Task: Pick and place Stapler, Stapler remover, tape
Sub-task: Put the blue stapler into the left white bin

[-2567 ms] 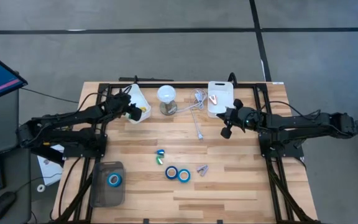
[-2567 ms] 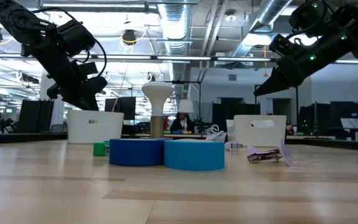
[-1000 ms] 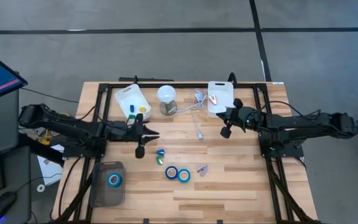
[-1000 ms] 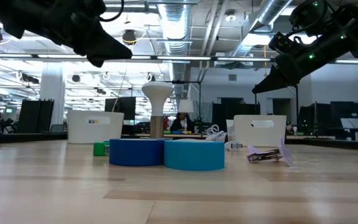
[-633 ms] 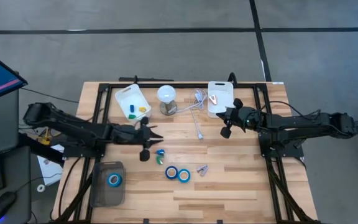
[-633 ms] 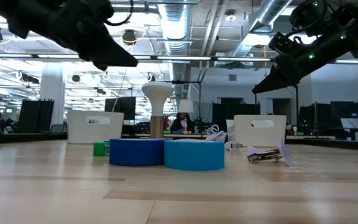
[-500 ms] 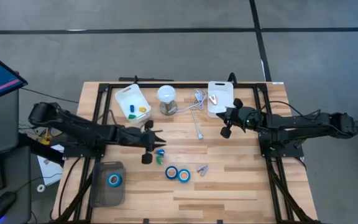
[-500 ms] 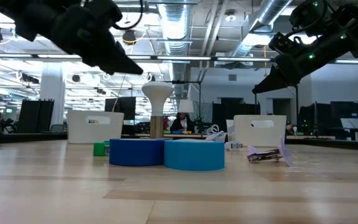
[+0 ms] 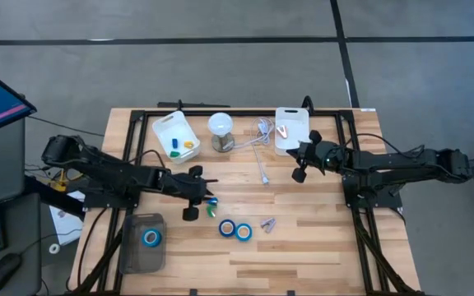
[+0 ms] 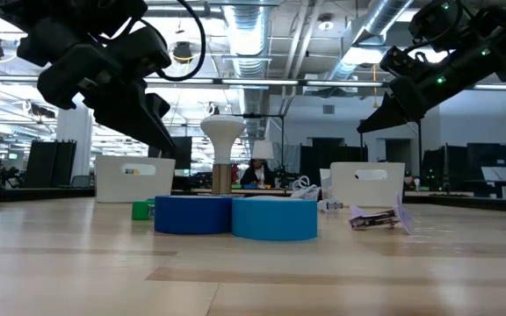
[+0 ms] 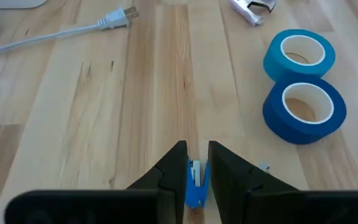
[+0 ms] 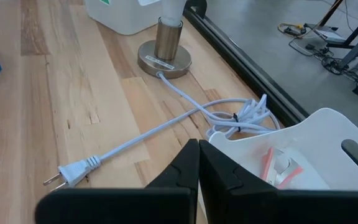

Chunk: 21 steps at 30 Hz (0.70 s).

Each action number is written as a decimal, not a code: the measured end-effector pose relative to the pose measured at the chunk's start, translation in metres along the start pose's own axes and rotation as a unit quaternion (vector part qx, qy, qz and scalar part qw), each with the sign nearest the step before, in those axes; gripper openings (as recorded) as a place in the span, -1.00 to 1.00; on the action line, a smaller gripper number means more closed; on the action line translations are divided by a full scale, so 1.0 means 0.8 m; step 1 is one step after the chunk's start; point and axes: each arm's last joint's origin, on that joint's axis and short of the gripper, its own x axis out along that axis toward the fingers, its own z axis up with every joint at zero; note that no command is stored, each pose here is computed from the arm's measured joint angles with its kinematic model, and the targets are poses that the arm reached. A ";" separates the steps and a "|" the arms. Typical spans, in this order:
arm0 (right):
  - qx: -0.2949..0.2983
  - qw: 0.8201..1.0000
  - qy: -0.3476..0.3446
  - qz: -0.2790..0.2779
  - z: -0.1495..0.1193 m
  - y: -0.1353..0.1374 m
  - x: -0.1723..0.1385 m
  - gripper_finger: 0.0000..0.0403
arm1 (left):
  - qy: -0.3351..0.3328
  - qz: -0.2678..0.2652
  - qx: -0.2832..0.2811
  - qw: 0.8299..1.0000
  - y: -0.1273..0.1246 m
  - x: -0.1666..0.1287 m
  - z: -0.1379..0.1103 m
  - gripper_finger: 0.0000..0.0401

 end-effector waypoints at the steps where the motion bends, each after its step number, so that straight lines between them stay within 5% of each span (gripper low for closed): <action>1: 0.000 1.000 0.000 0.000 0.000 0.000 0.000 -1.00 | 0.000 0.000 0.000 1.000 0.000 0.000 0.000 -0.70; 21: -0.001 1.000 0.002 0.000 0.000 0.000 0.000 -1.00 | 0.071 0.011 -0.026 0.997 -0.002 0.028 -0.031 -0.13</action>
